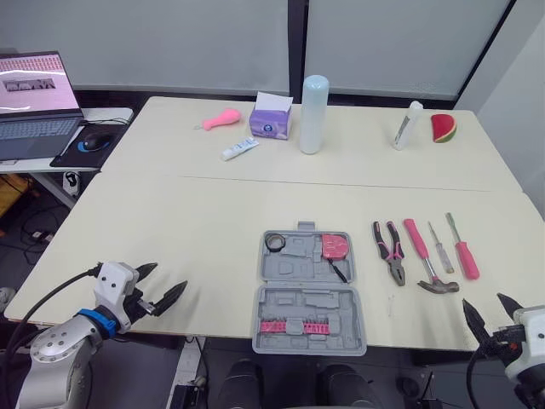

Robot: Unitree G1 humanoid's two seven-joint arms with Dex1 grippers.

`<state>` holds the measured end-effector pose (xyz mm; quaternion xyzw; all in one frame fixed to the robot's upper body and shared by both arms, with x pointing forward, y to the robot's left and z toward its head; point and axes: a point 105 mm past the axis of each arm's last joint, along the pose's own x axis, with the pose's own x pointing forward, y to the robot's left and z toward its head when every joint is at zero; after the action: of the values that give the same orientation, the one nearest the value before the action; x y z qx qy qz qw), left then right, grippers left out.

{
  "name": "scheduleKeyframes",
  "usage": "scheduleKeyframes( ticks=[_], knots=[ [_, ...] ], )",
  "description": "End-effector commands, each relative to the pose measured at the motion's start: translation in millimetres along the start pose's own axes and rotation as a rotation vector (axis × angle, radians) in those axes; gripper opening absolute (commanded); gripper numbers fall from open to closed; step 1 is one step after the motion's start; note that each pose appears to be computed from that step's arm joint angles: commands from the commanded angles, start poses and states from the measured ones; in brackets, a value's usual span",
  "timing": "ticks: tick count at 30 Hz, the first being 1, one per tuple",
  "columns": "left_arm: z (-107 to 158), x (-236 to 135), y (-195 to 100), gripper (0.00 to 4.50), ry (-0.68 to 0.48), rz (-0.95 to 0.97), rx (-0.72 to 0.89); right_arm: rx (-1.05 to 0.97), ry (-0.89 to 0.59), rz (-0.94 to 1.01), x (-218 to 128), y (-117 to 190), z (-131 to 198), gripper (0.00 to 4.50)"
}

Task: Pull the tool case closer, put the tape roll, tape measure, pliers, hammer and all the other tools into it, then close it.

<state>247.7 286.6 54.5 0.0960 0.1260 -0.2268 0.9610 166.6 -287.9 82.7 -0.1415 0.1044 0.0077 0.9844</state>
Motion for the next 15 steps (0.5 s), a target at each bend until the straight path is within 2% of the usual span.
scheduleKeyframes(
  ticks=[1, 15],
  knots=[
    [11.0, -2.8, 2.5, 4.5, -0.033, 0.007, 0.02, -0.022, -0.015, 0.004, -1.0, -0.7, 3.6, 4.48],
    [47.0, 1.5, -11.4, 4.5, -0.073, -0.201, 0.168, -0.082, 0.077, 0.127, -15.9, -7.6, -3.4, 4.48]
  ],
)
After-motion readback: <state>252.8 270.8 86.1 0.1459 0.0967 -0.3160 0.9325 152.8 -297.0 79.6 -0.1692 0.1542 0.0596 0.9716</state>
